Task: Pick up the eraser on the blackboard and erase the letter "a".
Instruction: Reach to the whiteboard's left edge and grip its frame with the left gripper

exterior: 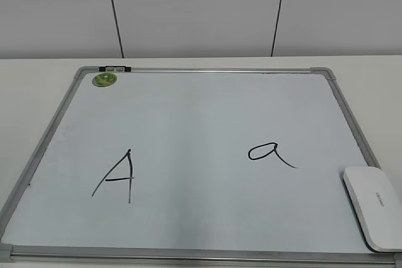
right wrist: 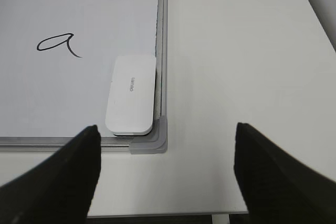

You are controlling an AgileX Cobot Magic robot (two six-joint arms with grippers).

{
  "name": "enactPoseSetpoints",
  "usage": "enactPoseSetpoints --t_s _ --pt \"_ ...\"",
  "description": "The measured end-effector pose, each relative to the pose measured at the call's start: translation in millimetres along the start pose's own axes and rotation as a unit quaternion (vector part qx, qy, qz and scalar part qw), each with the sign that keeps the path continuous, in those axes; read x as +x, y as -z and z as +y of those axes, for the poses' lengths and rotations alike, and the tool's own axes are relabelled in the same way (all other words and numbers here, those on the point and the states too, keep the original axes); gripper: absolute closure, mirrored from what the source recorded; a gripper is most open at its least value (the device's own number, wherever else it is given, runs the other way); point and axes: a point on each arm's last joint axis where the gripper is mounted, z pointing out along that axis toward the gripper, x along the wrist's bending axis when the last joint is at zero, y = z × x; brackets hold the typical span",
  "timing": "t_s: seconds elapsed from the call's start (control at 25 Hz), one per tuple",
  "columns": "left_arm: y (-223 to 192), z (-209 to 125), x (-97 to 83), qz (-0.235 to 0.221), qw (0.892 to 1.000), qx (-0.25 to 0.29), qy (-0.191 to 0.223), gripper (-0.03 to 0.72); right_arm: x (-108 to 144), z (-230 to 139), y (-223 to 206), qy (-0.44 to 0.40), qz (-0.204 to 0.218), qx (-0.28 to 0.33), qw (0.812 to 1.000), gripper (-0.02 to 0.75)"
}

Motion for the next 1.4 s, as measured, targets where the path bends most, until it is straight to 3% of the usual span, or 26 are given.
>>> enactPoseSetpoints --t_s 0.36,0.72,1.4 --pt "-55.4 20.0 6.1 -0.003 0.998 0.055 0.013 0.130 0.0 0.0 0.0 0.000 0.000 0.000 1.000 0.151" --pt "-104.0 19.8 7.7 -0.015 0.991 0.122 0.042 0.129 0.0 0.0 0.0 0.000 0.000 0.000 1.000 0.152" --pt "-199.0 32.8 12.1 -0.036 0.958 0.273 0.078 0.129 0.0 0.0 0.0 0.000 0.000 0.000 1.000 0.151"
